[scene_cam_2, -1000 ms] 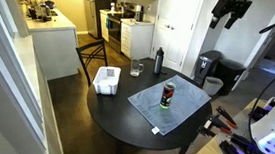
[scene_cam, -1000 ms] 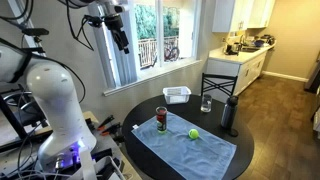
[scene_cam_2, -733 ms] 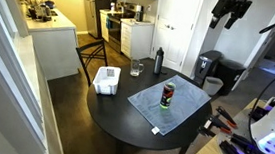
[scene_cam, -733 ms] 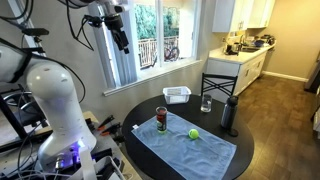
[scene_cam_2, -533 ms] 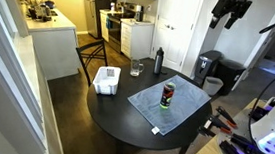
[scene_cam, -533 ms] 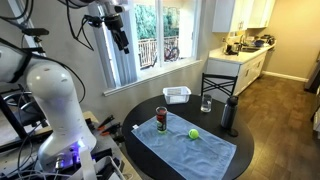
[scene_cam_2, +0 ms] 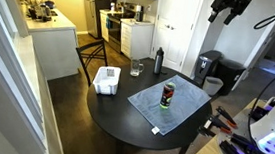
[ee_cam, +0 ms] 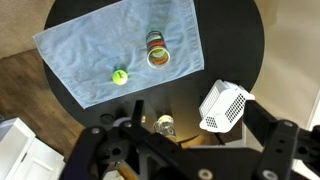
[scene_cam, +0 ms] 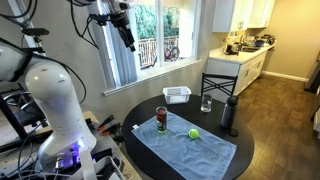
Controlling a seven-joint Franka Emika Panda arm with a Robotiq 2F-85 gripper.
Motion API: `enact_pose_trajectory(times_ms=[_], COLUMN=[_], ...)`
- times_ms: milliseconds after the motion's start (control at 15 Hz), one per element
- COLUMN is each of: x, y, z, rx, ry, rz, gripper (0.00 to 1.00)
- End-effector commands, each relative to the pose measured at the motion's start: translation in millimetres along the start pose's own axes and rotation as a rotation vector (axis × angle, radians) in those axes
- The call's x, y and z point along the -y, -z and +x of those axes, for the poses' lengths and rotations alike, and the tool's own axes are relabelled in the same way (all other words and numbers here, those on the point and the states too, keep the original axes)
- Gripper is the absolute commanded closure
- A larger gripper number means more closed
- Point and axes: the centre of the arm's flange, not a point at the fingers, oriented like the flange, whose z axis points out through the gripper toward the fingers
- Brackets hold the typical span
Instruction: Shift the tennis ball to the canister
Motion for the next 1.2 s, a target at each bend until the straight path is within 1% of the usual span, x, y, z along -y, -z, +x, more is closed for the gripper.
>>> enact_pose_trajectory(times_ms=[0,67,267,467,733,1133], x=[-24,-31,-58,-77,-99,-151], y=[-3,-4,-24,-42,-67,-113], z=[47,56,89,109,125,144], rx=[-0.021,-0.035,-0.040,-0.054,-0.084,-0.183], ry=[-0.147,-0.184,-0.335,-0.425,-0.492,-0.604], rz=[0.063,0.075,0.123,0.138,0.122,0.080], gripper=[0.00,0.00,0.00,0.00,0.00,0.00])
